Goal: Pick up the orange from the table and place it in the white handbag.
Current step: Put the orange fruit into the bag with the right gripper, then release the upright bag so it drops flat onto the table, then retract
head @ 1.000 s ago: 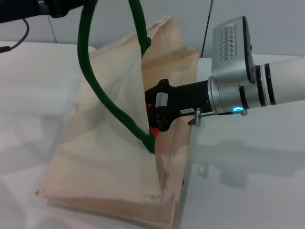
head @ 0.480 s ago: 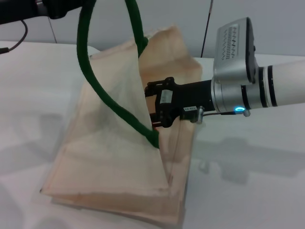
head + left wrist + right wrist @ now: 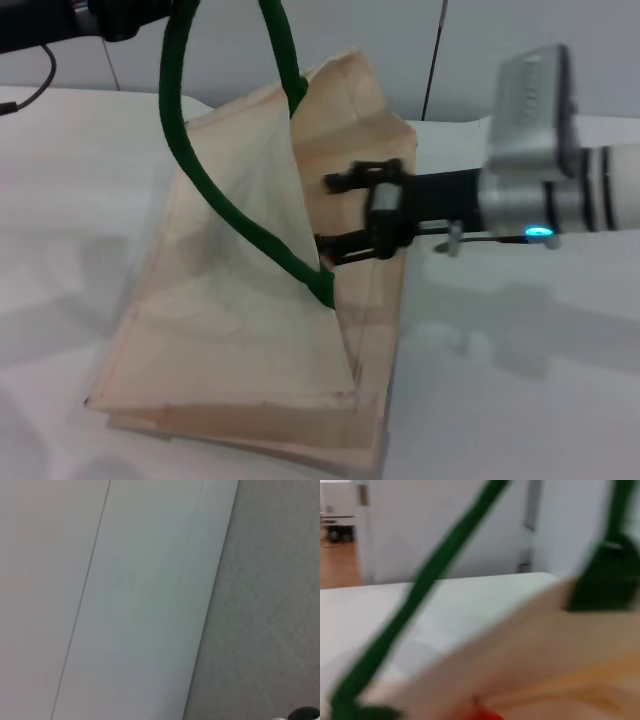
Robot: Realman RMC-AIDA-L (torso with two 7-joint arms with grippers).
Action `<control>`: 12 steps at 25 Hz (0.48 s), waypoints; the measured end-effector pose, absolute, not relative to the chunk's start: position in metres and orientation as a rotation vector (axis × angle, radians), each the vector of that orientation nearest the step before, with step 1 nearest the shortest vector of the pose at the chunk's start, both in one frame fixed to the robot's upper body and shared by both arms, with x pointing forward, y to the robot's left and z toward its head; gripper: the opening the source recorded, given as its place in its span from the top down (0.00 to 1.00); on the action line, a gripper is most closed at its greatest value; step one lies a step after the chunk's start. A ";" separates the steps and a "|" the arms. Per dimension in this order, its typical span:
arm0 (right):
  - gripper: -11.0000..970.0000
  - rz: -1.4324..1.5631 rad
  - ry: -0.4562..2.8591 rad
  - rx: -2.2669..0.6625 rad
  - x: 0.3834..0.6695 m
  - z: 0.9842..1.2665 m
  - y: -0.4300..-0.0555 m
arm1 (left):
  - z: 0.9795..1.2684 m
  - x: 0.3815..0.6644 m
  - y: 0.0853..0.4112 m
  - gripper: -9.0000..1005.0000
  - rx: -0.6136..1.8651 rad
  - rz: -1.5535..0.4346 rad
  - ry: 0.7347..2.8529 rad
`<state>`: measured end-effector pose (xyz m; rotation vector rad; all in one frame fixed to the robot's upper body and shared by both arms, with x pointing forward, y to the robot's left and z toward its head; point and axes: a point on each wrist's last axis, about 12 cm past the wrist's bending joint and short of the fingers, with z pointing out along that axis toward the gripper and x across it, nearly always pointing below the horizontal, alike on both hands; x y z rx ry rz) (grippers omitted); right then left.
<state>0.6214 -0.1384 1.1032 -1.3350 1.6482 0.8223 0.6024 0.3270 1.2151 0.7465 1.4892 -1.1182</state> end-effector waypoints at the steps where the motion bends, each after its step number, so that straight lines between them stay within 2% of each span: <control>1: 0.10 0.805 1.665 -1.301 0.622 1.101 -0.149 | 1.215 0.602 0.328 0.82 0.744 -1.117 1.492; 6: 0.08 0.706 1.705 -1.094 0.620 1.096 -0.211 | 1.211 0.599 0.332 0.82 0.733 -1.109 1.503; 12: 0.08 0.624 1.720 -0.823 0.616 1.096 -0.262 | 1.205 0.598 0.339 0.81 0.693 -1.076 1.536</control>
